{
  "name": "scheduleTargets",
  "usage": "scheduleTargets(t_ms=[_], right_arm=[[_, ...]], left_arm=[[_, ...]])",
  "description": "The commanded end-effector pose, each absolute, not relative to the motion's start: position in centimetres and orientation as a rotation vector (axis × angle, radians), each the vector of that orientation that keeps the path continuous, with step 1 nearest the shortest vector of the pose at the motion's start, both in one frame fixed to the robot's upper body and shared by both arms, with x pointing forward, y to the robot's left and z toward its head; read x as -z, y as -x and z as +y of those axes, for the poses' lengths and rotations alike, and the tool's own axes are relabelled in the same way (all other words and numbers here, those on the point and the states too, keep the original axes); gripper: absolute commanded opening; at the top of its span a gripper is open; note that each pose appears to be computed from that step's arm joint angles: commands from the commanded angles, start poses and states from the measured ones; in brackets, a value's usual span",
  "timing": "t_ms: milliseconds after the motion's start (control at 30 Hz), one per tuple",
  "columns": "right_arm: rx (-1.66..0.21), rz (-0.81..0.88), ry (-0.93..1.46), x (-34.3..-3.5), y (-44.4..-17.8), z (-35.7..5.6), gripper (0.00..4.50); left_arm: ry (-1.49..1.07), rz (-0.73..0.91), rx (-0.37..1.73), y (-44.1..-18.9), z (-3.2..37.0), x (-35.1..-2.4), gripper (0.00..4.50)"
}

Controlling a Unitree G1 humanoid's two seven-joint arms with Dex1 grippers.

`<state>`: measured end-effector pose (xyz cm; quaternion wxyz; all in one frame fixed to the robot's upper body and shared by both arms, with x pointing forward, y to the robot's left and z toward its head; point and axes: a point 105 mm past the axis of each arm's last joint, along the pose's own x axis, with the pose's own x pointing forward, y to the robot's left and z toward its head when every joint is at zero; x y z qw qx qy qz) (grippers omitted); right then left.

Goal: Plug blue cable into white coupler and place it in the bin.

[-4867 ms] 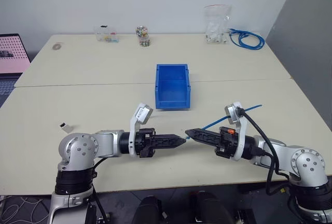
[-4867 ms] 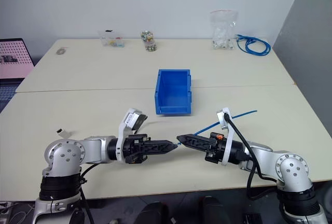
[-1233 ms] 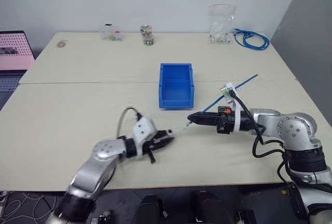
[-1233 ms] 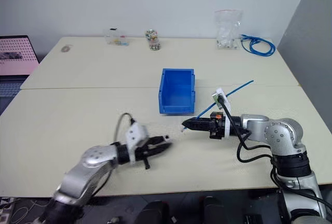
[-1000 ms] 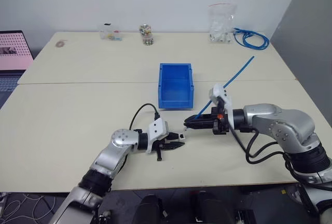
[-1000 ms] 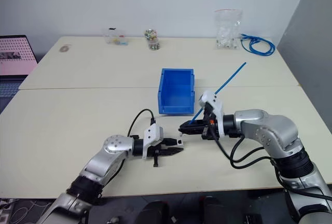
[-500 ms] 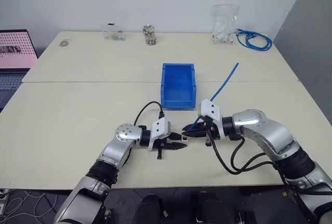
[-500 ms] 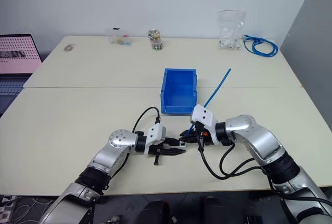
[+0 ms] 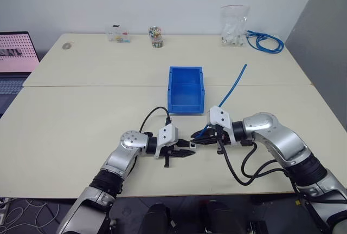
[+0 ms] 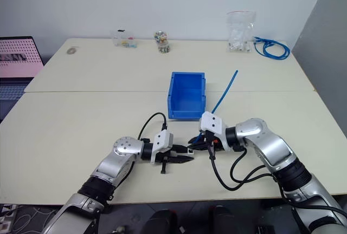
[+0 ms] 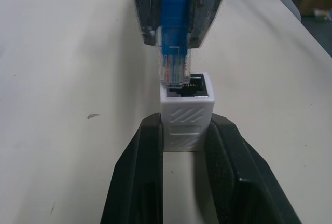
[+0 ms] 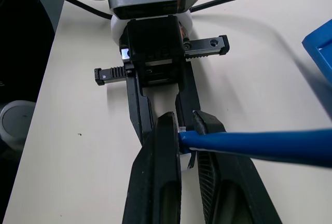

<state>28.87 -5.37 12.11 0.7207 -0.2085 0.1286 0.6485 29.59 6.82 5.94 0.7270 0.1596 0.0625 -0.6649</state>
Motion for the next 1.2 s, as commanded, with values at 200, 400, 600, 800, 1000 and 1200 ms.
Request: scheduleTargets(t_ms=[200, 400, 600, 800, 1000, 1200], right_arm=[[-1.509, 0.384, 0.476, -9.5, -27.4, -5.4, 0.15], [-1.516, 0.376, 0.487, -9.3, -27.4, -4.8, 0.15], [-1.503, 0.381, 0.512, -9.0, -28.0, -5.1, 0.15], [-1.501, 0.374, 0.502, -9.9, -28.8, -5.4, 0.15], [-1.523, 0.369, 0.491, -11.0, -28.7, -5.1, 0.15], [-1.520, 0.372, 0.488, -10.9, -28.7, -4.7, 0.15]], left_arm=[[-0.349, 0.148, 1.438, -29.7, 7.0, -5.7, 0.78], [-0.350, 0.152, 1.433, -29.7, 7.1, -5.8, 0.78], [-0.348, 0.153, 1.430, -29.6, 7.3, -5.8, 0.78], [-0.346, 0.160, 1.431, -29.4, 7.5, -5.7, 0.78], [-0.349, 0.160, 1.429, -29.6, 7.5, -5.7, 0.78], [-0.349, 0.159, 1.435, -29.5, 7.4, -5.8, 0.78]])
